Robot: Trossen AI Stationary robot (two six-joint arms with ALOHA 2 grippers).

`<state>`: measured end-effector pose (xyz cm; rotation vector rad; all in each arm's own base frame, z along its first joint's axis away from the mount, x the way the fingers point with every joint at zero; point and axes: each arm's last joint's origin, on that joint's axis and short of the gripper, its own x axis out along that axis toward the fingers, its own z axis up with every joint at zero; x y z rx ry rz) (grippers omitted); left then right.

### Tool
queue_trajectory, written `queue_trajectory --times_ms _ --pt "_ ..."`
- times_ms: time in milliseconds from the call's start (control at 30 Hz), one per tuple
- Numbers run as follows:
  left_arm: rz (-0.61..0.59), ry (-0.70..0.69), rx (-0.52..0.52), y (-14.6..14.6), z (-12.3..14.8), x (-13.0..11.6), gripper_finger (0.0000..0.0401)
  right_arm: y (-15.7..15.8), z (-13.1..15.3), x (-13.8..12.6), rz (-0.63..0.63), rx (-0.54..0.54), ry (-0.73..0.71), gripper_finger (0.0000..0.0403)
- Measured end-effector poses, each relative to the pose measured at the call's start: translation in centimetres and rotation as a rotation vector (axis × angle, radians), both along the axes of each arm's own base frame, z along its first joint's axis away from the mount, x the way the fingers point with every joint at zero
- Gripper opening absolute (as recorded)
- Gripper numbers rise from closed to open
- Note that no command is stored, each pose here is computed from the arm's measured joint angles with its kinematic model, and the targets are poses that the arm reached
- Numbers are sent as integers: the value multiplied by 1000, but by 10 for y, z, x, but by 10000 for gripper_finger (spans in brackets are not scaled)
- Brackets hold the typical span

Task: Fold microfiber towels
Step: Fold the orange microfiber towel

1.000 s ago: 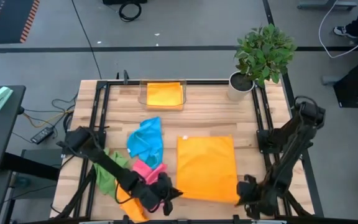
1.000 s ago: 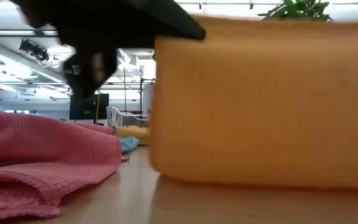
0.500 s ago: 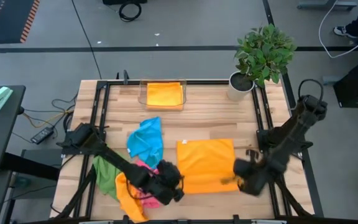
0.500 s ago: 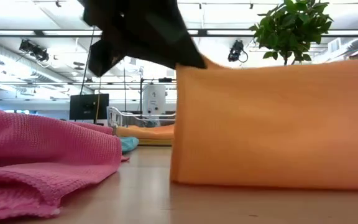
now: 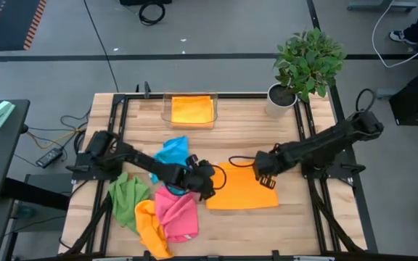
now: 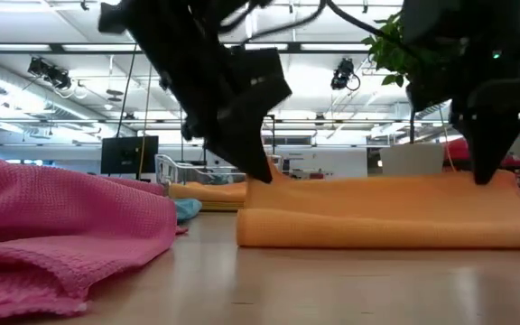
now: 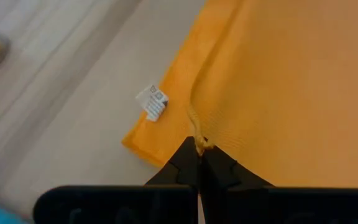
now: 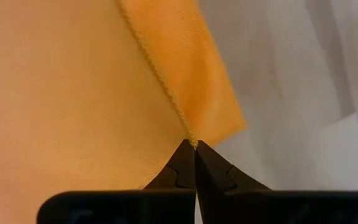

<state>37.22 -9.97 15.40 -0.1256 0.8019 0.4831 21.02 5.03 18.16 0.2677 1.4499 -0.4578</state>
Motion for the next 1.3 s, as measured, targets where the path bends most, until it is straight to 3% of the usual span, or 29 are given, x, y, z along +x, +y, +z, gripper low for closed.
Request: queue_trajectory --times_ms 433,600,867,1067,1300 --pt "38 -5 -59 35 -2 9 13 -32 -6 10 29 -2 -40 4" --pt "62 -14 -83 38 -2 10 15 -34 -6 11 38 -3 -40 27" --pt "56 -22 -88 35 0 9 10 -34 -6 10 72 7 -21 5" --pt "3 -87 -58 27 25 10 9 -32 6 5 73 16 -14 3" --pt "75 -68 -26 47 28 8 9 -40 28 -5 45 -7 -115 3"
